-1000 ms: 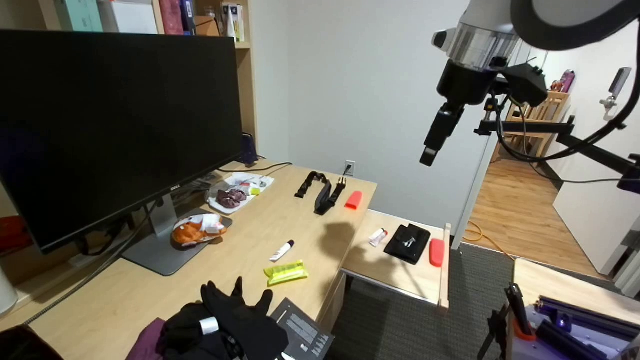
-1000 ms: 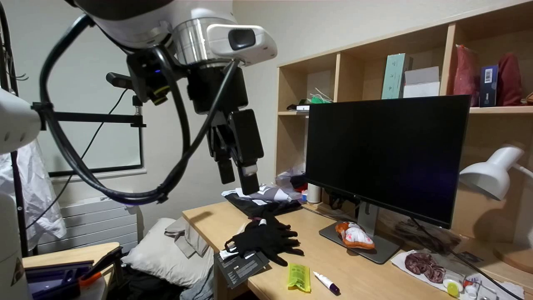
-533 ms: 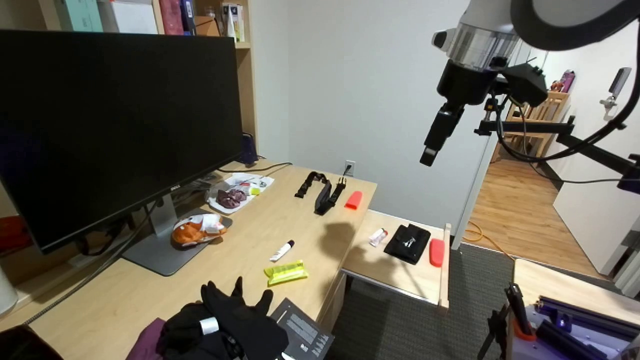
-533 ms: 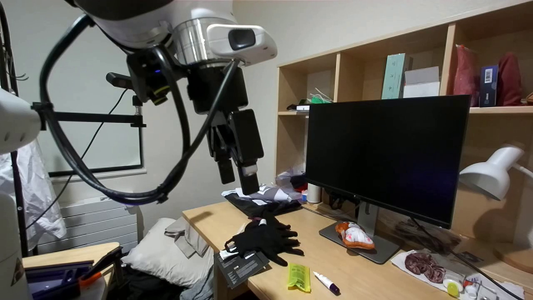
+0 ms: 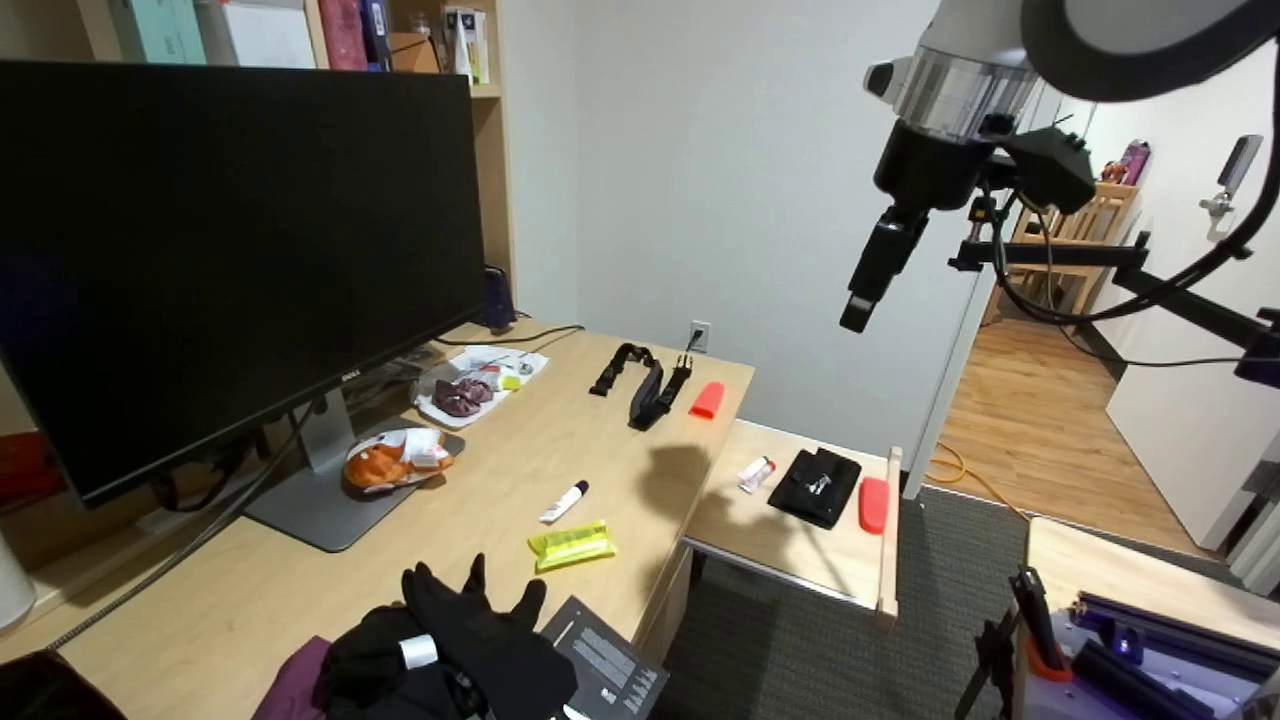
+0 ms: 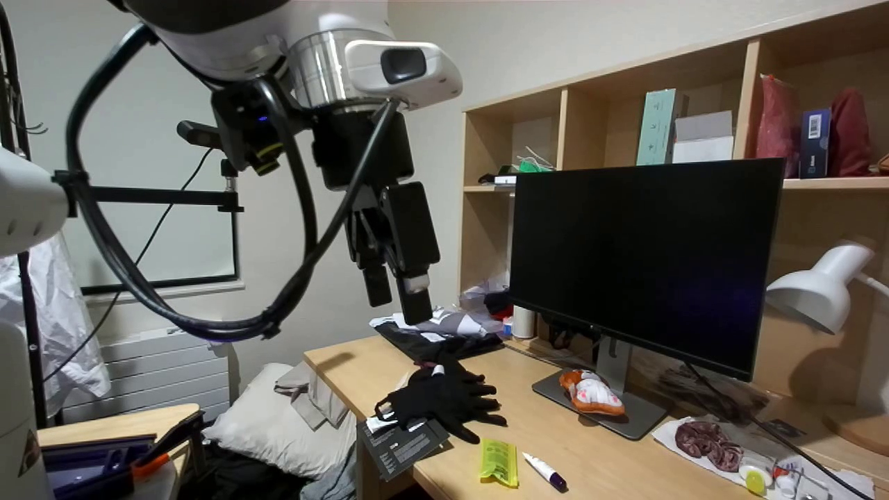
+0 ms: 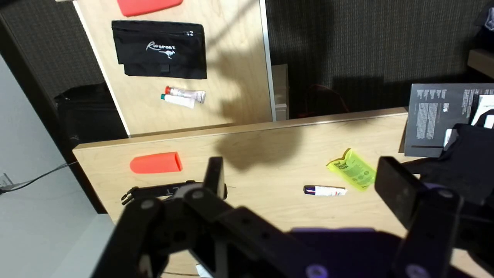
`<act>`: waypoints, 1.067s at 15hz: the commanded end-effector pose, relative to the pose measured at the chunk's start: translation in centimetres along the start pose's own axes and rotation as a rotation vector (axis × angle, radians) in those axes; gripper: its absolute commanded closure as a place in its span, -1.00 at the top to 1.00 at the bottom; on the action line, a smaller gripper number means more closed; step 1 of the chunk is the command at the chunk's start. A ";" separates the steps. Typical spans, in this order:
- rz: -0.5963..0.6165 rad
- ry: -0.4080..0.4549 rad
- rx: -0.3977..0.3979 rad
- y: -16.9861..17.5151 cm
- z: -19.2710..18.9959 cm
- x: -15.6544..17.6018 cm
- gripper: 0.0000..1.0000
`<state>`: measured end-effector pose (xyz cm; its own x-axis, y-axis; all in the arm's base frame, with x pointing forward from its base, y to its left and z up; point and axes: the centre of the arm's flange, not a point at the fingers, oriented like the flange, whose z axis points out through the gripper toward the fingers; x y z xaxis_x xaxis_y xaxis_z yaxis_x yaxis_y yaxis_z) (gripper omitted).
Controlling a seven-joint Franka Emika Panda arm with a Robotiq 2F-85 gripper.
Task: Move the black case from the sliding tray to the table top
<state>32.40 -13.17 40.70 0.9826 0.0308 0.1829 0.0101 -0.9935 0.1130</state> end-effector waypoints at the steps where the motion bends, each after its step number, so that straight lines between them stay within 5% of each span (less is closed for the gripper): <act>1: 0.000 0.000 0.000 0.0 0.0 0.0 1.00; 6: 0.000 0.000 0.000 0.0 0.0 0.0 1.00; 16: 0.125 0.048 -0.052 1.3 6.7 6.2 1.00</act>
<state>36.73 -13.63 36.94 0.9721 -0.0609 0.2265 -0.0901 -0.9885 0.1212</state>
